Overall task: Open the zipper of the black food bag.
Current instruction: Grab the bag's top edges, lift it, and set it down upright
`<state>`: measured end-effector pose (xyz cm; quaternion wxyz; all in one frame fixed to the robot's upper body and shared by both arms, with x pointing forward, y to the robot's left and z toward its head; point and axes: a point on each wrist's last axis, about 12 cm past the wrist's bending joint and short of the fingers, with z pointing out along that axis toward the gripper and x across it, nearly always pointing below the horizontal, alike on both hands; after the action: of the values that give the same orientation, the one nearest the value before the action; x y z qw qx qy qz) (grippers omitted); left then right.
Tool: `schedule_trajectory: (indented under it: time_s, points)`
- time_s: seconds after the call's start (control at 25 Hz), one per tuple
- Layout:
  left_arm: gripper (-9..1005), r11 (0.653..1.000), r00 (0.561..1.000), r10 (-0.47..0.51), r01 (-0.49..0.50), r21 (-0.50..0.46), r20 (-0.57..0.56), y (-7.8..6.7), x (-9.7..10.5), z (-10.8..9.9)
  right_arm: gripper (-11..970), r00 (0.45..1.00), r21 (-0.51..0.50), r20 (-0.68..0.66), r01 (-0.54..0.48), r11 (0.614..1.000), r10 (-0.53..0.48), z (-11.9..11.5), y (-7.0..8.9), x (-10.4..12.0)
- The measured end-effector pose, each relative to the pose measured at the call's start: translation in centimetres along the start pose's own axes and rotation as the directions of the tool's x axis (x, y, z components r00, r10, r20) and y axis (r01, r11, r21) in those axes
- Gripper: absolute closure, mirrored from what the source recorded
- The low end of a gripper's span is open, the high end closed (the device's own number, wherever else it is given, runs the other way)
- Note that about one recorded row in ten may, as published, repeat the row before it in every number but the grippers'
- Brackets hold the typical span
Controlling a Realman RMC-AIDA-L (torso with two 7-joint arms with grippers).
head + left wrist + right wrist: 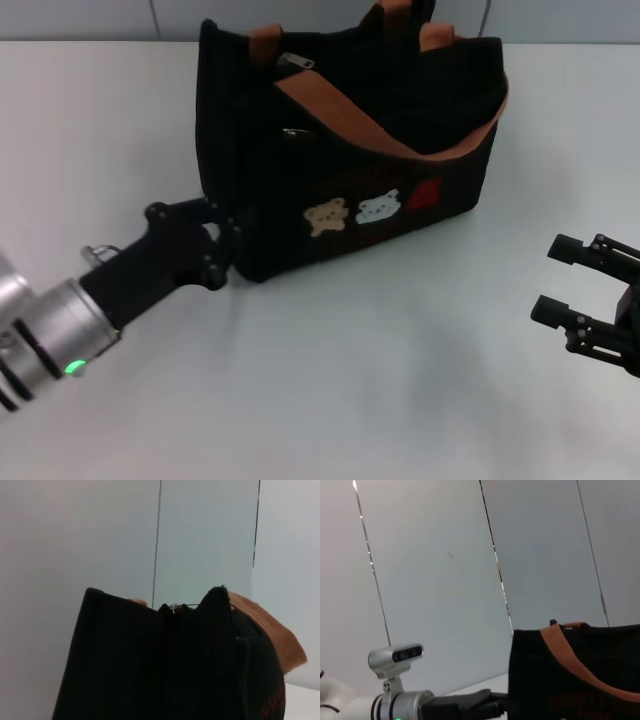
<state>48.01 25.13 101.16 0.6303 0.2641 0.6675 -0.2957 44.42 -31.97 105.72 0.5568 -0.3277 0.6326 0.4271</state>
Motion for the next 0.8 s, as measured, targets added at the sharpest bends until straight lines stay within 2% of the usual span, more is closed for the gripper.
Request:
schedule_trajectory:
  time_s: [0.04,0.12,0.16,0.2,0.28,0.36,0.4,0.44,0.52,0.56,0.6,0.72,0.76,0.8]
  points:
    - [913,1.000,1.000,-0.006,0.006,0.028,0.006,0.9,-0.7,-0.8,211,1.000,0.000,0.000,0.000,1.000,0.000,0.0,0.0,0.0]
    - [913,0.999,1.000,0.000,0.000,0.044,0.007,1.3,-1.1,-1.2,211,1.000,-0.001,0.000,0.000,1.000,0.000,0.1,0.0,0.0]
    - [913,0.996,1.000,0.020,-0.020,0.089,0.000,2.3,-2.1,-2.0,211,1.000,0.000,0.000,-0.009,1.000,0.009,0.3,-0.1,0.0]
    - [913,0.996,1.000,0.020,-0.020,0.089,0.000,2.3,-2.1,-2.0,211,1.000,0.000,0.000,-0.009,1.000,0.009,0.3,-0.1,0.0]
    - [913,0.990,0.998,0.053,-0.050,0.134,-0.023,3.4,-3.2,-2.7,211,1.000,0.000,-0.003,-0.025,1.000,0.025,0.7,-0.3,0.1]
    - [912,0.979,0.993,0.109,-0.100,0.179,-0.044,5.1,-5.1,-3.7,212,0.999,0.005,-0.023,-0.049,0.999,0.049,1.7,-0.8,0.2]
    - [912,0.979,0.993,0.109,-0.100,0.179,-0.044,5.1,-5.1,-3.7,212,0.999,0.005,-0.023,-0.049,0.999,0.049,1.7,-0.8,0.2]
    - [912,0.972,0.989,0.139,-0.127,0.199,-0.046,6.1,-6.4,-4.3,212,0.997,0.014,-0.034,-0.065,0.998,0.065,2.4,-1.1,0.4]
    - [912,0.969,0.988,0.150,-0.138,0.205,-0.046,6.5,-7.1,-4.6,212,0.997,0.018,-0.038,-0.072,0.997,0.072,2.7,-1.2,0.5]
    - [912,0.961,0.982,0.181,-0.167,0.219,-0.046,7.4,-8.4,-5.0,212,0.995,0.017,-0.040,-0.087,0.996,0.088,3.2,-1.4,0.4]
    - [912,0.961,0.982,0.181,-0.167,0.219,-0.046,7.4,-8.4,-5.0,212,0.995,0.017,-0.040,-0.087,0.996,0.088,3.2,-1.4,0.4]
    - [913,0.945,0.970,0.238,-0.220,0.244,-0.046,8.2,-10.1,-5.5,212,0.993,0.008,-0.040,-0.114,0.993,0.114,4.0,-1.9,0.0]
    - [914,0.928,0.958,0.284,-0.264,0.265,-0.039,8.6,-11.3,-5.5,212,0.990,-0.005,-0.045,-0.133,0.991,0.132,4.8,-2.1,-0.1]
    - [914,0.928,0.958,0.284,-0.264,0.265,-0.039,8.6,-11.3,-5.5,212,0.990,-0.005,-0.045,-0.133,0.991,0.132,4.8,-2.1,-0.1]
